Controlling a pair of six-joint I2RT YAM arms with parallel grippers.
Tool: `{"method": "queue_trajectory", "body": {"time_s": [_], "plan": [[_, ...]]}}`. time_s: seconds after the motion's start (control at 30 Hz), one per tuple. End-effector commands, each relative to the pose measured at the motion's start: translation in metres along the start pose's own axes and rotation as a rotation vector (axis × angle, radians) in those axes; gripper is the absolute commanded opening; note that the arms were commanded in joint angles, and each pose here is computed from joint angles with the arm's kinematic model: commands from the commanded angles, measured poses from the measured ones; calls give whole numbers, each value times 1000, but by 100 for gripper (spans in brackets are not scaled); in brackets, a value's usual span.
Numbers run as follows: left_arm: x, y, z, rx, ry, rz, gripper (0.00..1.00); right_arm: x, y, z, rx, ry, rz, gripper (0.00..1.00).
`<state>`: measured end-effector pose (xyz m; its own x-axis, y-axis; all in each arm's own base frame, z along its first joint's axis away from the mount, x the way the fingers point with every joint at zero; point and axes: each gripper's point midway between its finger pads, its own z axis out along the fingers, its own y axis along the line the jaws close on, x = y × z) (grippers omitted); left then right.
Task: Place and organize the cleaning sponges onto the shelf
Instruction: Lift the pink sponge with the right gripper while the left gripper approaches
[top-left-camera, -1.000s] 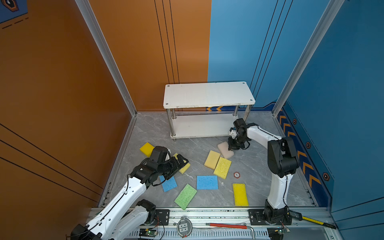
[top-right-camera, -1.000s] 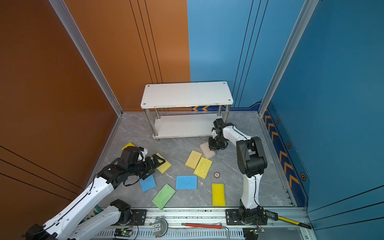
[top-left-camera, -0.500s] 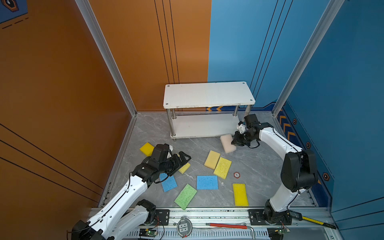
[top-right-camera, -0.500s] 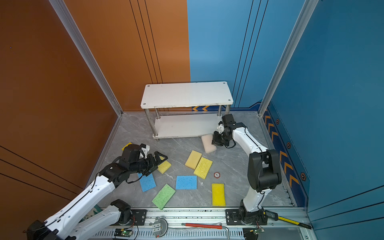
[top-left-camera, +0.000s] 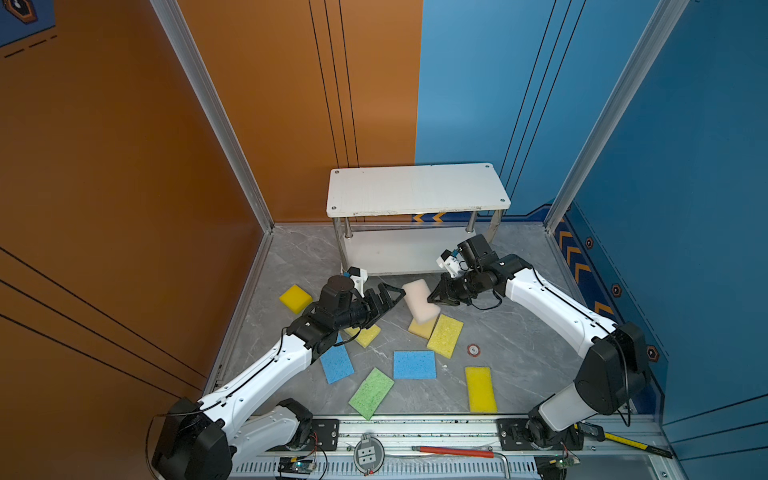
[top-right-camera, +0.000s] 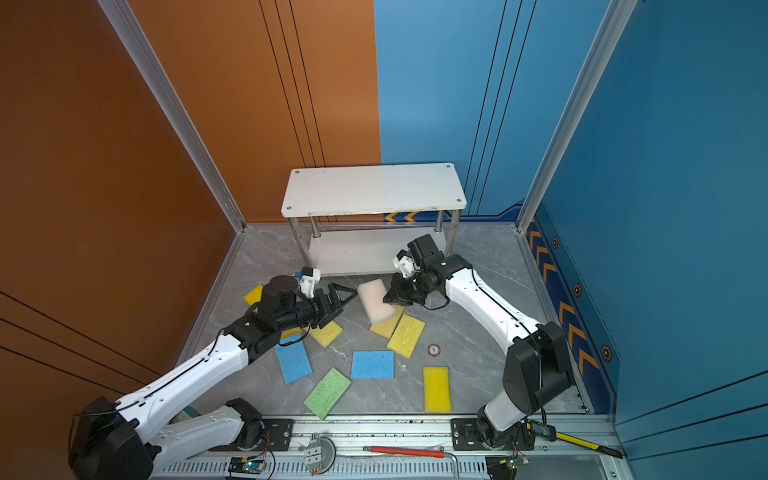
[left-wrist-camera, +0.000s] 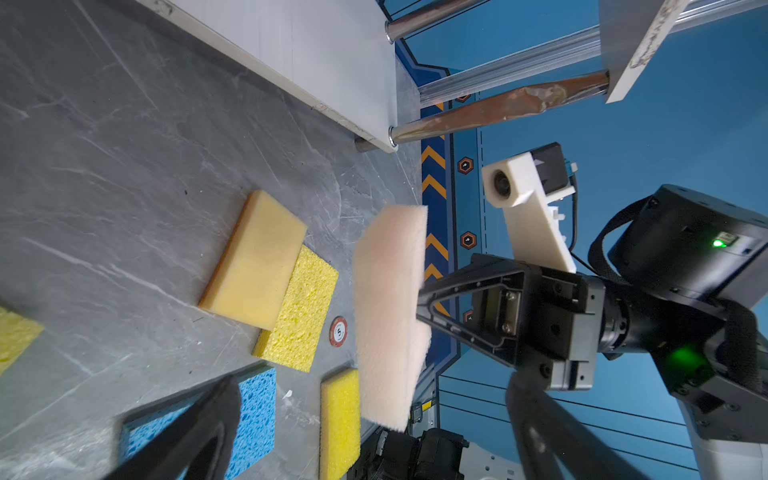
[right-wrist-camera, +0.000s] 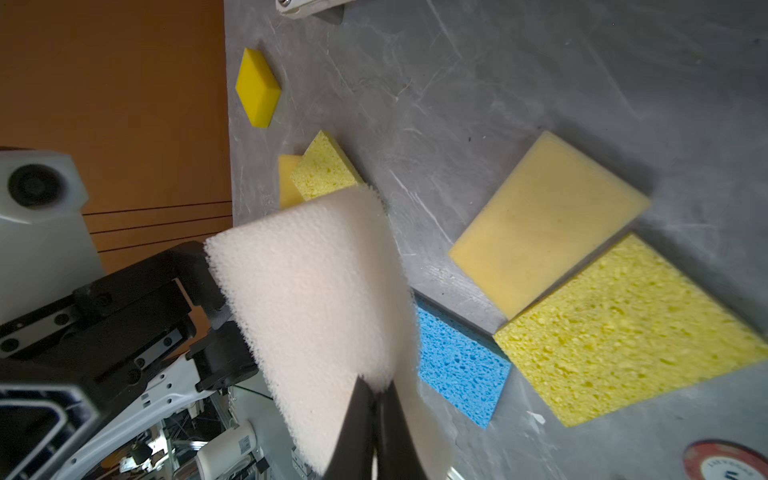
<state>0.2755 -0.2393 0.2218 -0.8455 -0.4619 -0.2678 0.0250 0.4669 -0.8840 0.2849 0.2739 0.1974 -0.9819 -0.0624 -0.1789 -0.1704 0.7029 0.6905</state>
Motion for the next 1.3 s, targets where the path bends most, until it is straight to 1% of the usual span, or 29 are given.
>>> {"method": "queue_trajectory", "body": {"time_s": [0.0, 0.17, 0.33, 0.37, 0.4, 0.63, 0.7, 0.77, 0.93, 1.07, 1.1, 1.13, 1.2, 1.23, 1.27], "plan": [[-6, -26, -5, 76, -25, 37, 99, 1, 38, -10, -85, -3, -34, 5], [-6, -28, -8, 79, -36, 41, 93, 5, 59, -11, -134, 13, -63, 5], [-7, -33, -13, 88, -58, 52, 87, 12, 68, -7, -154, 41, -74, 6], [-6, -34, -13, 90, -58, 54, 83, 13, 68, -7, -155, 41, -75, 6], [-6, -34, -13, 90, -59, 55, 80, 14, 69, -7, -155, 42, -75, 6], [-2, -27, -11, 71, -62, 59, 70, 22, 73, -11, -161, 41, -85, 6], [-2, -26, -11, 64, -65, 61, 64, 23, 71, -12, -158, 40, -82, 6], [-3, -26, -11, 61, -67, 62, 60, 24, 71, -13, -159, 38, -81, 6], [-3, -25, -12, 50, -72, 65, 41, 24, 72, -14, -158, 33, -80, 6], [-3, -25, -10, 40, -65, 75, 33, 23, 73, -16, -158, 26, -78, 6], [-3, -25, -9, 38, -63, 77, 33, 23, 73, -17, -157, 23, -79, 7], [-4, -25, -9, 38, -60, 80, 32, 23, 73, -18, -154, 19, -77, 7], [-3, -26, -7, 38, -51, 83, 32, 23, 72, -19, -151, 14, -71, 13], [-4, -27, -7, 39, -51, 84, 32, 23, 72, -20, -151, 11, -69, 18], [-4, -27, -7, 38, -48, 84, 31, 22, 73, -21, -154, 8, -66, 27]]}}
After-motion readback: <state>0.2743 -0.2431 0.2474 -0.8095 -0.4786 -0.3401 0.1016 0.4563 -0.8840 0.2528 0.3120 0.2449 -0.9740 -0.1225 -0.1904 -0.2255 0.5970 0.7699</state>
